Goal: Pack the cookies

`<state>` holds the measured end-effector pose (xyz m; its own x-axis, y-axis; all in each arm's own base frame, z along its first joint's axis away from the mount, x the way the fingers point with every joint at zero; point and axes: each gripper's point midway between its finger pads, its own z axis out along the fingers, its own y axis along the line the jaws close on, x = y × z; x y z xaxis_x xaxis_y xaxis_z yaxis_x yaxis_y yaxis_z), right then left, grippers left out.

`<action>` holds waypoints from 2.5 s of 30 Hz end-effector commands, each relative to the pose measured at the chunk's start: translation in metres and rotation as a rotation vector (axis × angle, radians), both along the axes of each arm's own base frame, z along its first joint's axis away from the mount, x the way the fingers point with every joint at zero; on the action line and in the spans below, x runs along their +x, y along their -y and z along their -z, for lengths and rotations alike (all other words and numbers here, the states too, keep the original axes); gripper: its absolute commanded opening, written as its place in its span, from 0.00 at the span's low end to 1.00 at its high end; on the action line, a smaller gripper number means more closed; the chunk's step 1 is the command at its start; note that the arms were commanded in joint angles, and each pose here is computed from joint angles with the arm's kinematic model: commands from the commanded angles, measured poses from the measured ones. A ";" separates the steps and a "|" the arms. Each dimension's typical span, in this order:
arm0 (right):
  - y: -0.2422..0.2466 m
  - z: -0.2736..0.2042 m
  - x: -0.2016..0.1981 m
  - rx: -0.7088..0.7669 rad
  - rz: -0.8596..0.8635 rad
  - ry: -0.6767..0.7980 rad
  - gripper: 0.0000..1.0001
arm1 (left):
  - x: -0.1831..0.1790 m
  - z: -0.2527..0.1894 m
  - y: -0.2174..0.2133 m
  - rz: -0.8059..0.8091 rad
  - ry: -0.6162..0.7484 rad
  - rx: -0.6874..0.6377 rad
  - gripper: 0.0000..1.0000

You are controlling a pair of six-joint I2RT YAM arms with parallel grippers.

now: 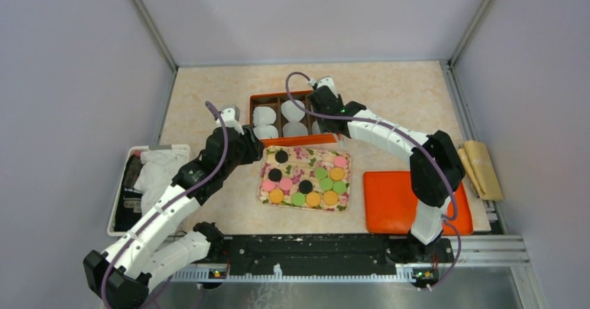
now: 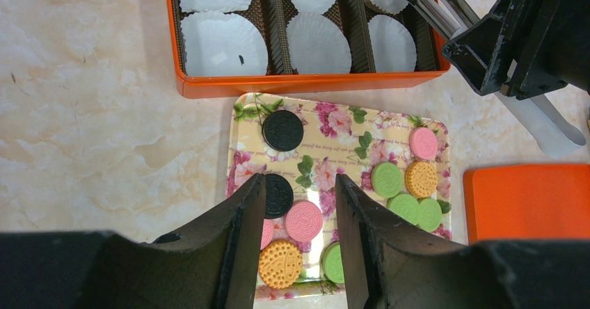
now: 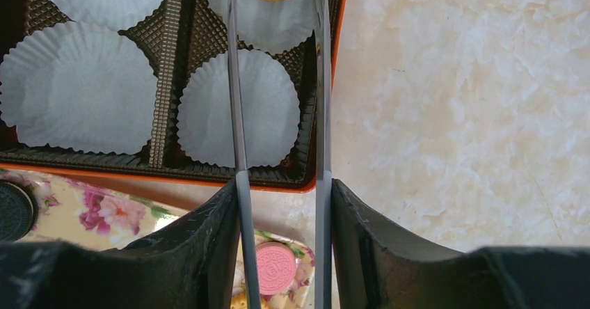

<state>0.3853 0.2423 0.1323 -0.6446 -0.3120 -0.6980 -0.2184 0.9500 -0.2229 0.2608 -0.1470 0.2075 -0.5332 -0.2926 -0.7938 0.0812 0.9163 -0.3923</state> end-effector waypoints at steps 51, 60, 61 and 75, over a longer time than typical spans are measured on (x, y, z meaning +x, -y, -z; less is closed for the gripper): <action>-0.099 0.018 -0.194 0.029 -0.379 0.012 0.50 | 0.011 0.005 -0.017 -0.095 -0.031 -0.030 0.52; -0.117 0.021 -0.177 0.057 -0.357 0.009 0.50 | 0.009 0.002 -0.021 -0.103 -0.019 -0.025 0.52; -0.118 0.022 -0.176 0.059 -0.356 0.005 0.50 | 0.009 0.001 -0.022 -0.105 -0.017 -0.025 0.52; -0.118 0.008 -0.166 0.106 -0.339 -0.013 0.12 | 0.005 0.002 -0.023 -0.099 -0.016 -0.031 0.52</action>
<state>0.2089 0.3437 0.0844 -0.5563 -0.5120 -0.6545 -0.5426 0.8203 -0.1806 0.2665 -0.1273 0.2024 -0.5277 -0.3629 -0.7680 -0.0172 0.9085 -0.4175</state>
